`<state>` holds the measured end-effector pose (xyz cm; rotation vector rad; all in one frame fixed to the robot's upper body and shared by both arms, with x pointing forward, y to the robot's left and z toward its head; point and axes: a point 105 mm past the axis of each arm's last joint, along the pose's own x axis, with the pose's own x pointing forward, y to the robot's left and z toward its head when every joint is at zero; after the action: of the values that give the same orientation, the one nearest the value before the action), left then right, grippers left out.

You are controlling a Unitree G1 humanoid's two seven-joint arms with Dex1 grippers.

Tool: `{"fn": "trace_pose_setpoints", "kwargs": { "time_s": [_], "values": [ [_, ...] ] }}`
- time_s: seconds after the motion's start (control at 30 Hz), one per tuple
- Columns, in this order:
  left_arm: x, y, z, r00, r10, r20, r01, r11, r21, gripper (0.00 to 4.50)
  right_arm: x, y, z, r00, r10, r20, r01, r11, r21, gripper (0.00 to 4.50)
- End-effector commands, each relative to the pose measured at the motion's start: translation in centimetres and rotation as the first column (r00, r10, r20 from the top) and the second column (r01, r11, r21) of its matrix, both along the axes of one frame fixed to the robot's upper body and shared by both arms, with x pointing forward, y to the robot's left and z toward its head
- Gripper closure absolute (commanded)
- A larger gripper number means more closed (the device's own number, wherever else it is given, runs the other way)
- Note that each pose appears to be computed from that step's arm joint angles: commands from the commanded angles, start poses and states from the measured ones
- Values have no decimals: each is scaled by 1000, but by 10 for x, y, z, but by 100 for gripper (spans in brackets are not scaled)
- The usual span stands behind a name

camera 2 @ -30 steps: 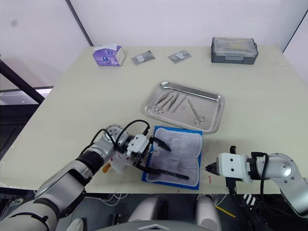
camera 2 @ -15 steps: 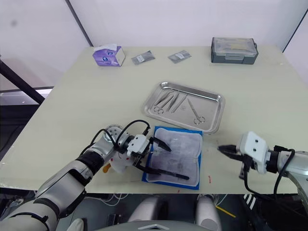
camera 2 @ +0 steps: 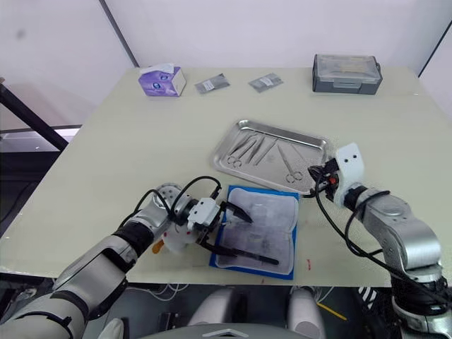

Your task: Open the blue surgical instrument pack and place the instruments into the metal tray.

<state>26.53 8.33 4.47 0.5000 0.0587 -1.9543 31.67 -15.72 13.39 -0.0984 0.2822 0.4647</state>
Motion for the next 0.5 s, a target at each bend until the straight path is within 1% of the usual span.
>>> {"fn": "trace_pose_setpoints", "kwargs": {
  "time_s": [0.03, 0.2, 0.33, 0.5],
  "values": [
    [-28, 22, -46, 990, -35, -136, 61, 979, 195, 0, 12, -1, 6, 998, -63, 12, 64, 998, -29, 447],
    [-28, 22, -46, 990, -34, -136, 60, 979, 193, 0, 30, 5, 5, 994, -112, -9, 112, 993, -46, 447],
    [-27, 21, -46, 990, -32, -135, 58, 980, 192, 0, 39, 9, -1, 994, -108, -30, 105, 992, -74, 447],
    [-27, 21, -46, 990, -33, -135, 59, 980, 189, 0, 46, 12, -11, 991, -114, -73, 109, 992, -63, 447]
  ]
}}
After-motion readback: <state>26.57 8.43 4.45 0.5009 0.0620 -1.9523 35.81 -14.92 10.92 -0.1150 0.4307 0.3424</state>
